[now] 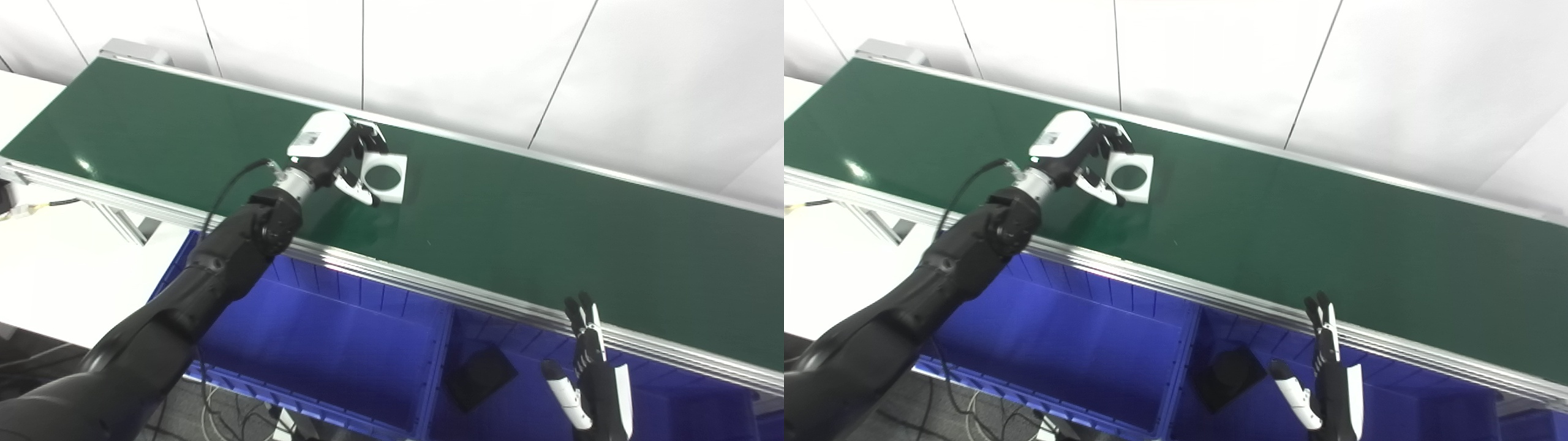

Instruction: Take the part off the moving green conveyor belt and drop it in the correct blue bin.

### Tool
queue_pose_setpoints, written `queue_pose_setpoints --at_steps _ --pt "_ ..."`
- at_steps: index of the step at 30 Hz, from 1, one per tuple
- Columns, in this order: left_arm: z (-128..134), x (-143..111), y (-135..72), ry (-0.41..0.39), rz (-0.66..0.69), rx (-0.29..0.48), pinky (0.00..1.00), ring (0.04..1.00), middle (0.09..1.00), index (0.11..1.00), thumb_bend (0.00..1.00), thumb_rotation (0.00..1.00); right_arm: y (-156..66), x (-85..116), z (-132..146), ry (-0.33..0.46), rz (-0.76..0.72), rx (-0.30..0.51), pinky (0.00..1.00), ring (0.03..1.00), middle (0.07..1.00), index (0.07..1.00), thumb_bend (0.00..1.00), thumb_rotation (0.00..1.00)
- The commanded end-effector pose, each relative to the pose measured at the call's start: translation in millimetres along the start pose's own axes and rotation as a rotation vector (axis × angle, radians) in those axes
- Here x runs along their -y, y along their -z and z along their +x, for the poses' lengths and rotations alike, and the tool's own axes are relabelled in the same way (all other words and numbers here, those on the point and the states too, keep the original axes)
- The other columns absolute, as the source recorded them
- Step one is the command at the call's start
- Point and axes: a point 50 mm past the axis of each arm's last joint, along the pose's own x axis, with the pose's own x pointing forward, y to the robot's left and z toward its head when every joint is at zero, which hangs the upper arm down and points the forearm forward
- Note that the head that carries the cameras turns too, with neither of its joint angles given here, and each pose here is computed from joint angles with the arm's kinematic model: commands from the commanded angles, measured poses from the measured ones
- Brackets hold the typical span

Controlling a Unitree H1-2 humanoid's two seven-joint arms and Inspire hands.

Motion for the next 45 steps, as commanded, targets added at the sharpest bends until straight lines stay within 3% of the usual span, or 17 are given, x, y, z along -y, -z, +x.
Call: queue_pose_setpoints --at_steps 1,9,16,27,34,39,45 --pt "12.1 -33.2 -11.4 -0.074 -0.002 0.044 0.43 0.478 0.459 0.513 0.52 0.0 -10.1 0.3 3.3 0.007 0.009 0.077 0.99 0.963 0.945 1.0 0.74 0.77" --pt "-6.2 -69.5 -38.4 -0.139 -0.068 0.128 0.44 0.496 0.477 0.509 0.52 0.0 -12.1 -3.4 4.8 0.008 -0.001 0.088 0.98 0.951 0.939 1.0 0.74 0.75" --pt "-41.6 -55.2 -39.7 -0.095 -0.132 0.195 0.45 0.512 0.497 0.487 0.52 0.0 -16.9 -14.1 5.0 0.018 0.011 0.102 0.96 0.936 0.936 1.0 0.74 0.7" --pt "-101.9 -29.0 -26.9 0.079 -0.154 0.185 0.46 0.52 0.49 0.493 0.52 0.0 -28.2 -29.8 8.9 0.054 0.025 0.137 0.94 0.888 0.904 1.0 0.74 0.63" --pt "-134.7 -14.9 -15.6 0.204 -0.152 0.145 0.43 0.514 0.502 0.485 0.52 0.0 -34.4 -42.3 12.6 0.06 -0.01 0.151 0.89 0.89 0.902 1.0 0.82 0.74" --pt "-148.4 2.7 -0.7 0.297 -0.122 0.144 0.4 0.487 0.498 0.486 0.52 0.0 -36.3 -49.0 11.4 0.07 -0.013 0.155 0.89 0.887 0.908 0.997 0.81 0.74" --pt "-159.0 19.3 0.9 0.417 -0.096 0.102 0.48 0.535 0.496 0.49 0.52 0.0 -35.9 -50.4 7.2 0.071 -0.013 0.148 0.9 0.886 0.904 0.996 0.8 0.74"
